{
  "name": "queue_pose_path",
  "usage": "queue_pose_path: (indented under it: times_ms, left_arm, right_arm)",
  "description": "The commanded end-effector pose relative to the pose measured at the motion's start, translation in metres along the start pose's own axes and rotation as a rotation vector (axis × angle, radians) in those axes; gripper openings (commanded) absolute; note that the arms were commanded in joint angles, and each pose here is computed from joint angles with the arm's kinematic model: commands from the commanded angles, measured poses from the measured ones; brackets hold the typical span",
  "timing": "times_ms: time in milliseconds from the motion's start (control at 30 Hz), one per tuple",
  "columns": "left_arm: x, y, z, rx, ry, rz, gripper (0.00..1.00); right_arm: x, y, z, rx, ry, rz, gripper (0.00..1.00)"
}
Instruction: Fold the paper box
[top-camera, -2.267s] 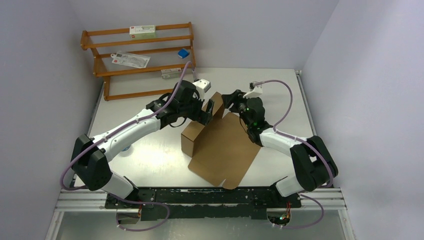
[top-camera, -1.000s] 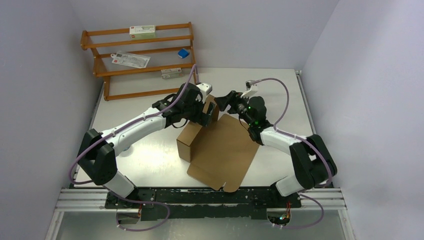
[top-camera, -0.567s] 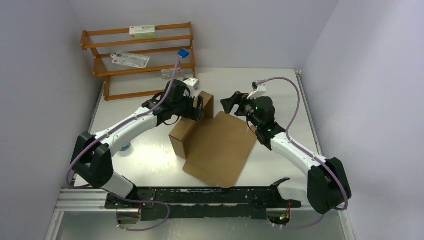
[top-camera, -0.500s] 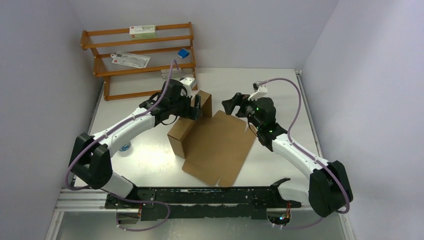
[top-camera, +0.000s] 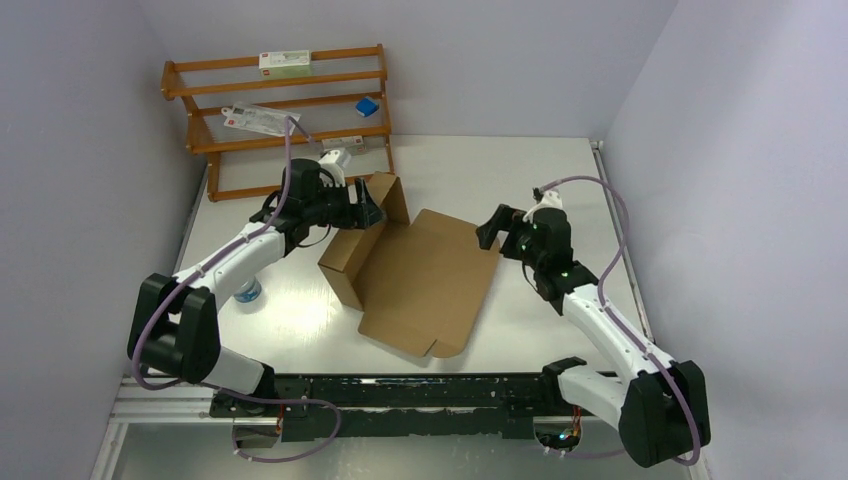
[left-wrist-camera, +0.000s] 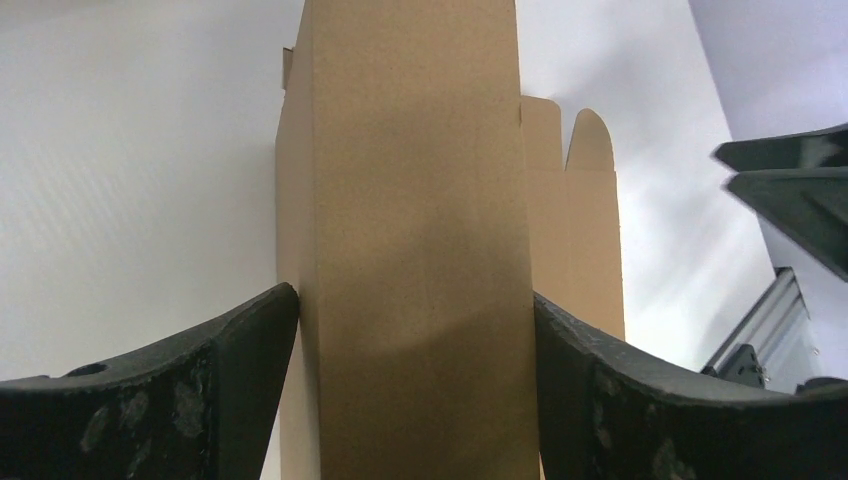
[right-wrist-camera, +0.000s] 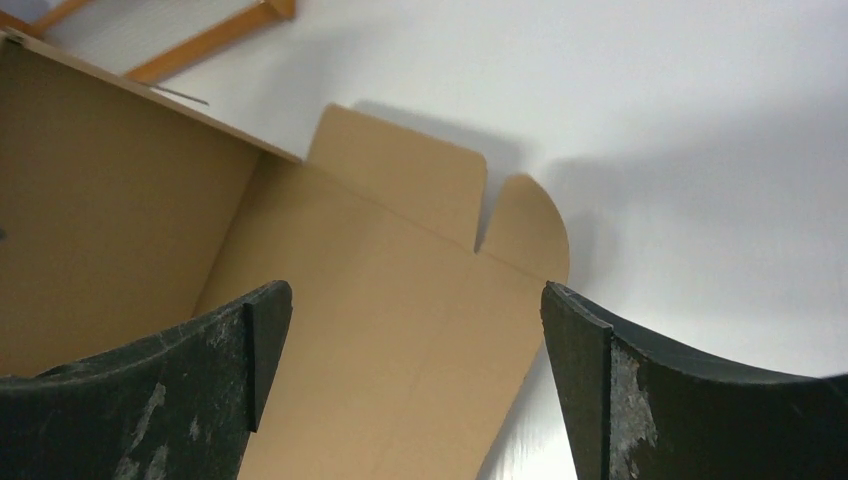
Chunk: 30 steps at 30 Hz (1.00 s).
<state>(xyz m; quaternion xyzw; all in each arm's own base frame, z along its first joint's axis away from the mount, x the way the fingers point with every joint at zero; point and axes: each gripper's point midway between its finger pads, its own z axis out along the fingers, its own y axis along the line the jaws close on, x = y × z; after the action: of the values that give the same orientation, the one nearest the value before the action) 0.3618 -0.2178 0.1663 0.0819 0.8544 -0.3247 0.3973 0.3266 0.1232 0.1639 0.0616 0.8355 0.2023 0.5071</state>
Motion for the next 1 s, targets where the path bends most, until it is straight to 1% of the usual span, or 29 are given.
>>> queue_pose_path:
  times_ms: [0,133,300,467,533,700,733,833,967]
  left_arm:
    - [-0.013,-0.018,-0.004,0.118,-0.049,-0.012,0.82]
    - [-0.012,-0.016,-0.004,0.114,-0.044,-0.016,0.83]
    - [-0.007,-0.015,-0.001,0.124,-0.031,-0.026,0.82]
    - [-0.004,-0.013,0.003,0.122,-0.017,-0.031,0.82]
    - [-0.003,-0.013,0.004,0.124,-0.014,-0.032,0.82]
    - [-0.001,-0.011,0.004,0.121,-0.010,-0.036,0.82]
    - [-0.001,-0.012,0.004,0.122,-0.010,-0.037,0.82]
    - [0.000,-0.010,0.004,0.117,-0.009,-0.038,0.82]
    - [0.001,-0.011,0.006,0.125,-0.007,-0.043,0.82]
  right_arm:
    - [0.046,-0.011,0.000,-0.034,0.151,0.159,1.00]
    - [0.064,-0.010,0.004,-0.092,0.195,0.258,0.98]
    - [0.088,-0.022,0.006,-0.048,0.239,0.321,0.94]
    - [0.089,-0.037,-0.003,0.021,0.218,0.290,0.93]
    - [0.088,-0.038,-0.006,0.018,0.208,0.275,0.92]
    - [0.106,-0.036,-0.009,0.002,0.252,0.327,0.90]
    - [0.107,-0.034,-0.009,-0.018,0.252,0.336,0.89]
    - [0.105,-0.023,-0.009,-0.081,0.246,0.354,0.81]
    - [0.107,-0.017,-0.008,-0.110,0.258,0.368,0.68]
